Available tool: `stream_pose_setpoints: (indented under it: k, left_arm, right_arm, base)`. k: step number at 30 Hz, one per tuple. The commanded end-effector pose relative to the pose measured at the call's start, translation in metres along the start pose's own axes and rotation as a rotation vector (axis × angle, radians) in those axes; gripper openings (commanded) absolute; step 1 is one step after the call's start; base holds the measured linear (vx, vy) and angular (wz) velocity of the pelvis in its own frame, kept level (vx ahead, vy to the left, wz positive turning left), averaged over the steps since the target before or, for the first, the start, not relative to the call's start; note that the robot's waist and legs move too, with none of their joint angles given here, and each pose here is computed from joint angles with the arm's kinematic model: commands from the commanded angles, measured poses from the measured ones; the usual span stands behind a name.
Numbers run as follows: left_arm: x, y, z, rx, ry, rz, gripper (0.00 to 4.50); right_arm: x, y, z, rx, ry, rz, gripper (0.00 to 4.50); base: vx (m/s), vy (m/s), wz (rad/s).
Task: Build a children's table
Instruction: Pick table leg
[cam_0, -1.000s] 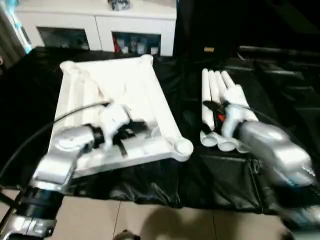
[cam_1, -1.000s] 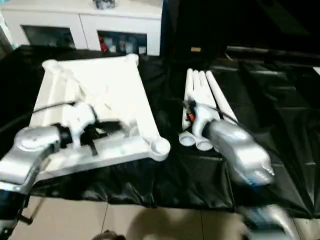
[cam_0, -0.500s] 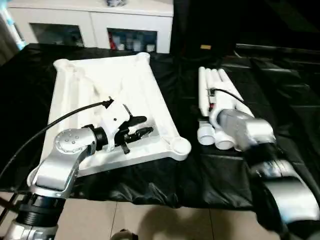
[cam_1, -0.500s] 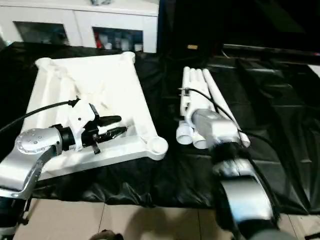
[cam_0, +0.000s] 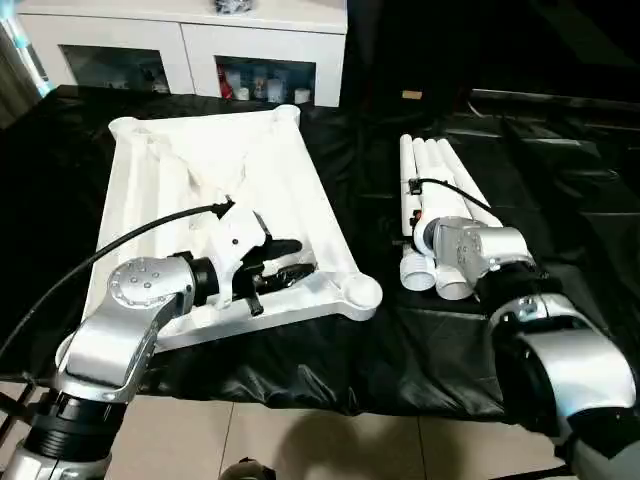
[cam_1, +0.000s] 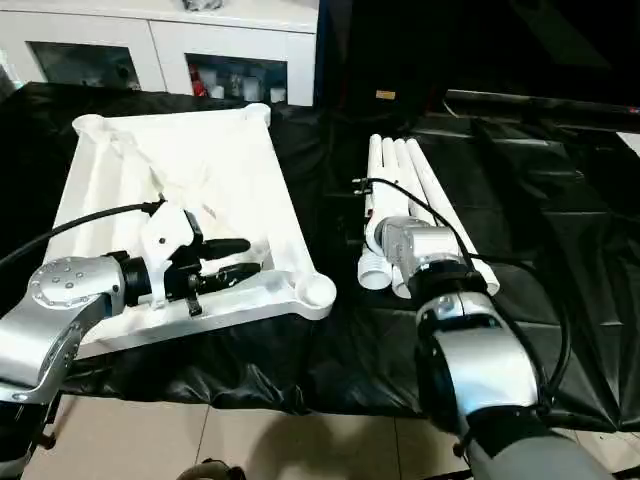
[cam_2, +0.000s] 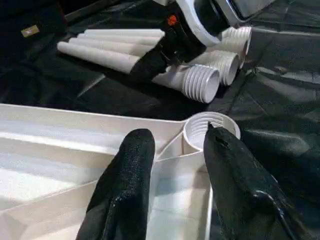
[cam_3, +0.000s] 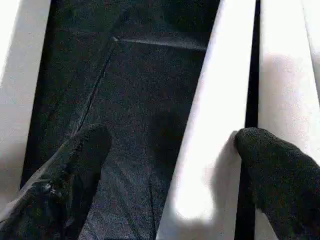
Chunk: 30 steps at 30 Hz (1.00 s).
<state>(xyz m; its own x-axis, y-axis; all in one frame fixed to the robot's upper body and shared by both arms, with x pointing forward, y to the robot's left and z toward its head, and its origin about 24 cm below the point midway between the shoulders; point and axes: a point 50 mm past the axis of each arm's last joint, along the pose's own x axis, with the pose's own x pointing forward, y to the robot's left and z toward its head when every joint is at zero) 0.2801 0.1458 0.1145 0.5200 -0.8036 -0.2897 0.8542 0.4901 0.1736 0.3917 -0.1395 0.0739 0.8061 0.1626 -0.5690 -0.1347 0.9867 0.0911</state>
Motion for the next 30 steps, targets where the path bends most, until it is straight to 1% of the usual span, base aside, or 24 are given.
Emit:
stream_pose_setpoints:
  k: [1, 3, 6, 9, 12, 15, 17, 18, 19, 20, 23, 24, 25, 26, 28, 30]
  left_arm:
    - [-0.001, -0.002, 0.004, 0.015, -0.003, -0.014, 1.88]
    - [-0.001, -0.002, 0.004, 0.014, -0.001, -0.014, 1.88]
    - [-0.002, -0.002, 0.005, 0.014, 0.005, -0.018, 1.88]
    - [-0.002, -0.003, 0.005, 0.014, 0.008, -0.024, 1.88]
    - [-0.001, -0.003, 0.005, 0.015, 0.013, -0.034, 1.88]
    - [-0.001, -0.004, 0.005, 0.015, 0.021, -0.052, 1.88]
    - [-0.001, -0.004, 0.006, 0.016, 0.026, -0.059, 1.97]
    - [-0.002, -0.004, 0.006, 0.018, 0.030, -0.063, 1.97]
    - [-0.002, -0.004, 0.006, 0.021, 0.032, -0.066, 1.97]
    - [-0.002, -0.004, 0.006, 0.022, 0.033, -0.066, 1.97]
    - [-0.001, -0.003, 0.007, 0.030, 0.038, -0.065, 1.97]
    - [-0.001, -0.002, 0.008, 0.042, 0.038, -0.063, 1.97]
    - [-0.001, -0.002, 0.008, 0.044, 0.037, -0.063, 2.15]
    - [0.000, -0.001, 0.008, 0.040, 0.030, -0.054, 2.15]
    - [0.002, -0.001, 0.008, 0.030, 0.024, -0.046, 2.33]
    - [0.003, 0.001, 0.011, 0.032, 0.008, -0.030, 2.52]
  right_arm:
    - [-0.001, 0.000, 0.008, -0.011, -0.023, -0.014, 4.50]
    - [-0.001, 0.000, 0.010, -0.009, -0.030, -0.017, 4.50]
    - [-0.001, -0.001, 0.011, -0.010, -0.017, -0.028, 4.50]
    - [0.000, -0.003, 0.004, -0.004, 0.030, -0.046, 4.50]
    - [0.001, -0.003, -0.003, 0.006, 0.075, -0.033, 4.50]
    - [0.002, -0.001, -0.010, 0.035, 0.115, -0.008, 4.50]
    - [0.002, -0.001, -0.011, 0.043, 0.125, -0.006, 4.20]
    - [0.002, -0.001, -0.012, 0.048, 0.131, -0.009, 4.20]
    - [0.002, -0.001, -0.012, 0.056, 0.134, -0.009, 4.03]
    - [0.002, -0.002, -0.013, 0.060, 0.135, -0.008, 4.03]
    - [0.002, -0.003, -0.012, 0.077, 0.133, -0.013, 3.77]
    - [0.002, -0.004, -0.011, 0.084, 0.130, -0.015, 3.58]
    - [0.002, -0.004, -0.010, 0.093, 0.128, -0.013, 3.46]
    - [0.001, -0.005, -0.010, 0.101, 0.124, -0.016, 3.46]
    - [0.001, -0.007, -0.010, 0.119, 0.120, -0.020, 3.32]
    - [0.001, -0.008, -0.010, 0.126, 0.117, -0.021, 3.07]
  base:
    - [0.000, 0.000, 0.00]
    - [0.000, 0.000, 0.00]
    - [0.000, 0.000, 0.00]
    - [0.000, 0.000, 0.00]
    - [0.000, 0.000, 0.00]
    - [0.000, 0.000, 0.00]
    - [0.000, 0.000, 0.00]
    - [0.000, 0.000, 0.00]
    - [0.000, 0.000, 0.00]
    - [0.000, 0.000, 0.00]
    - [0.000, 0.000, 0.00]
    - [0.000, 0.000, 0.00]
    - [0.000, 0.000, 0.00]
    - [0.000, 0.000, 0.00]
    - [0.000, 0.000, 0.00]
    - [0.000, 0.000, 0.00]
